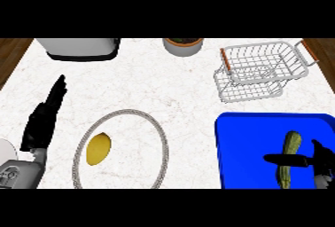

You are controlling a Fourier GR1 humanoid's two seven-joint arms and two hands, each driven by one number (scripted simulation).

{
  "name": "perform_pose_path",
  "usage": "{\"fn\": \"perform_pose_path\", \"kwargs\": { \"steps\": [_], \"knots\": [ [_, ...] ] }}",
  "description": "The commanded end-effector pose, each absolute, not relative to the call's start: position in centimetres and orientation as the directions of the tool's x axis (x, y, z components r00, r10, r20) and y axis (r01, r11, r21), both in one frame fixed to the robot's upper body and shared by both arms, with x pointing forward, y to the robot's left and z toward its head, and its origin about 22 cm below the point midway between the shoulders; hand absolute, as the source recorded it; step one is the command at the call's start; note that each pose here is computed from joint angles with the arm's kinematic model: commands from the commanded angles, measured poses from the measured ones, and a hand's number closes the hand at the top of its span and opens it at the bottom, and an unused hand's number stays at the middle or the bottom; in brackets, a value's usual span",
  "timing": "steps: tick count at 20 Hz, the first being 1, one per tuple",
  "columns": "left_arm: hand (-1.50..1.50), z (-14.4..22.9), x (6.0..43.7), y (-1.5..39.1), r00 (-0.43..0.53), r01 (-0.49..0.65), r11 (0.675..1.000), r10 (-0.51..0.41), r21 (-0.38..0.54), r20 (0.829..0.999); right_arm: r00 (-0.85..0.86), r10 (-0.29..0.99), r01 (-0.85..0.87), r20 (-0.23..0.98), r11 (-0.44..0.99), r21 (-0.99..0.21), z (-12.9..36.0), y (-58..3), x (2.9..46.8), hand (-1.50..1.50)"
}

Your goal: Pick the squash from the tray and place it in the tiered basket

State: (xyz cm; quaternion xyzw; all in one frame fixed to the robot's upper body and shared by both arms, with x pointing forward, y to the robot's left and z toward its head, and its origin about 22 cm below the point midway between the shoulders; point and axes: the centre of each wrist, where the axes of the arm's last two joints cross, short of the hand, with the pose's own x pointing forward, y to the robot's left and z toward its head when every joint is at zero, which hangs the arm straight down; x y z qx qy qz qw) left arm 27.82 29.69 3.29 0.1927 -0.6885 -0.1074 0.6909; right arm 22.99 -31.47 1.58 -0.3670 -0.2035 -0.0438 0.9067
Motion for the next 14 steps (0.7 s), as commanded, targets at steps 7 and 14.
{"fn": "perform_pose_path", "kwargs": {
  "steps": [7, 14],
  "knots": [
    [0.00, 2.0, 27.7, 29.0, 0.012, -0.119, 0.907, -0.406, 0.405, 0.914, 0.947, 0.183, 0.008, 0.264, 0.807, -0.591, 1.1, -29.9, 24.9, 1.50],
    [0.00, 3.5, 27.9, 30.2, 0.040, -0.131, 0.904, -0.405, 0.407, 0.913, 0.939, 0.126, 0.109, 0.321, 0.776, -0.621, 1.3, -30.6, 24.9, 1.50]
  ]
}}
